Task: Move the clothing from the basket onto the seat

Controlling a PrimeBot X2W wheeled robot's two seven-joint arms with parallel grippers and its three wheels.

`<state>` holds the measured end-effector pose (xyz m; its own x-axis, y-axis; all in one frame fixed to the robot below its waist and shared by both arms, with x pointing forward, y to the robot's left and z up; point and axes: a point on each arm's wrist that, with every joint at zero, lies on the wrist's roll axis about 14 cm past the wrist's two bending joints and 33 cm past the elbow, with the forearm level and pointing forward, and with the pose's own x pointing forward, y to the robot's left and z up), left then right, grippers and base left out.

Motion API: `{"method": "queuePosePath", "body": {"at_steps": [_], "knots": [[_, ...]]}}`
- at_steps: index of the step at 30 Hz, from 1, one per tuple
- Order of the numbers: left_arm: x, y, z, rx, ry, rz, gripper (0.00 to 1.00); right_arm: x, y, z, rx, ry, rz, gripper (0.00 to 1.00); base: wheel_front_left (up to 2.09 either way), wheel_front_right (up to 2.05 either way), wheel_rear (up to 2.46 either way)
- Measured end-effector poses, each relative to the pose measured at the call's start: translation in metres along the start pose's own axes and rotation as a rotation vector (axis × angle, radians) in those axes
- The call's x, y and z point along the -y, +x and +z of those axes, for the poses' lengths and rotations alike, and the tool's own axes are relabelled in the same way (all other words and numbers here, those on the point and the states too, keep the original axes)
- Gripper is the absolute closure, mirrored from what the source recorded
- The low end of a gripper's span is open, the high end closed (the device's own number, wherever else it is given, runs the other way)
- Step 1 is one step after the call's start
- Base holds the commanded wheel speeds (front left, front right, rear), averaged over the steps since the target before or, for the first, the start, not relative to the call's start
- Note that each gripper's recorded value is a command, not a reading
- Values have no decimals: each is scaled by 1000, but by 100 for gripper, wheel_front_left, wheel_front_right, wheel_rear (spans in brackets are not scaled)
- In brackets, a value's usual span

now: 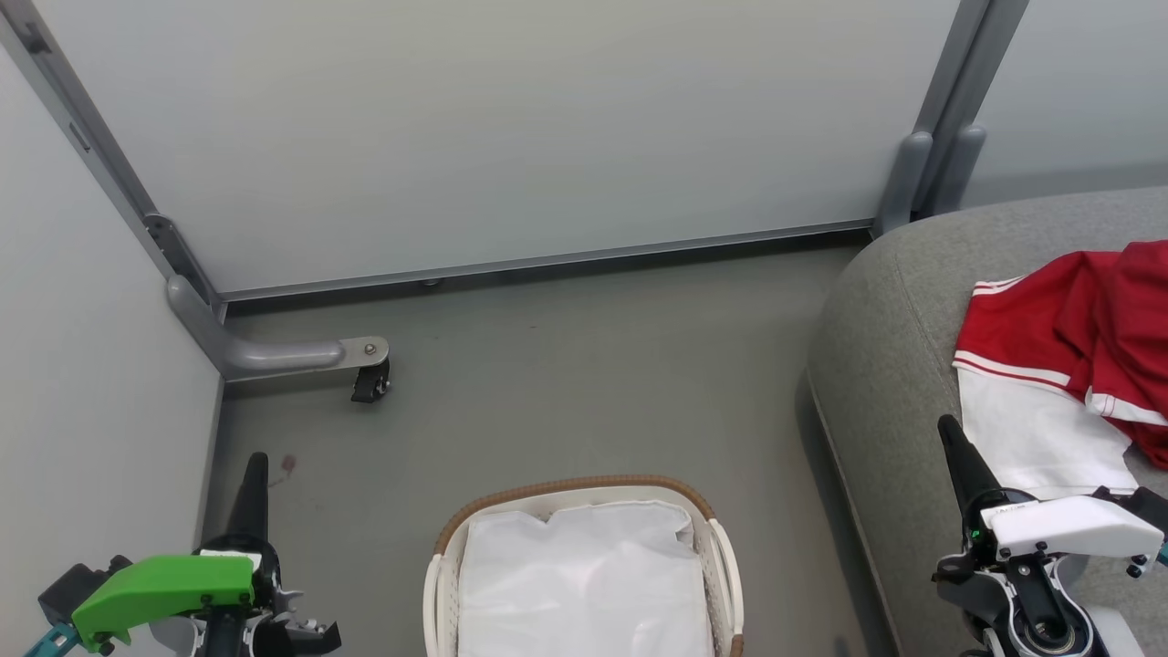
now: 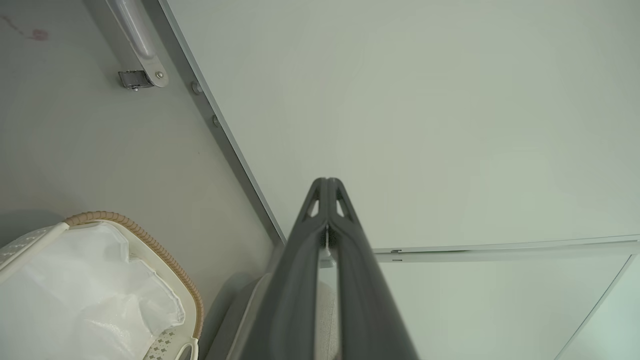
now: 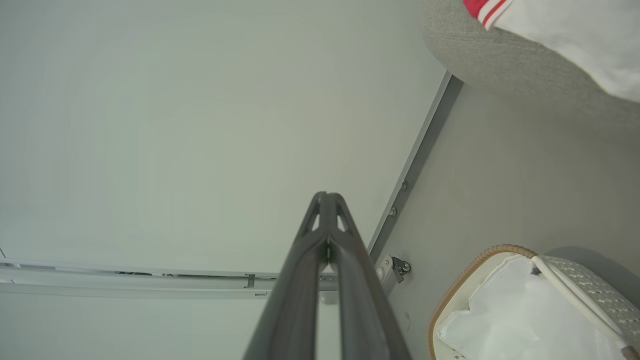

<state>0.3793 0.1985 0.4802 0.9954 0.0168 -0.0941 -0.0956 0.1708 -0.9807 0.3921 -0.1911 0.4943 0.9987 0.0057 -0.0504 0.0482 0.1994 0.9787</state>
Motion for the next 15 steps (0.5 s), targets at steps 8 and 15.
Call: {"method": "queuePosePath", "body": {"at_steps": [8,15], "knots": [[8,3,1,-1,-51,-27,100,-3,-1,3,3,59,12,100,0,0,0],[12,3,2,-6,-93,-41,100,-6,-1,5,5,110,25,100,0,0,0]]}}
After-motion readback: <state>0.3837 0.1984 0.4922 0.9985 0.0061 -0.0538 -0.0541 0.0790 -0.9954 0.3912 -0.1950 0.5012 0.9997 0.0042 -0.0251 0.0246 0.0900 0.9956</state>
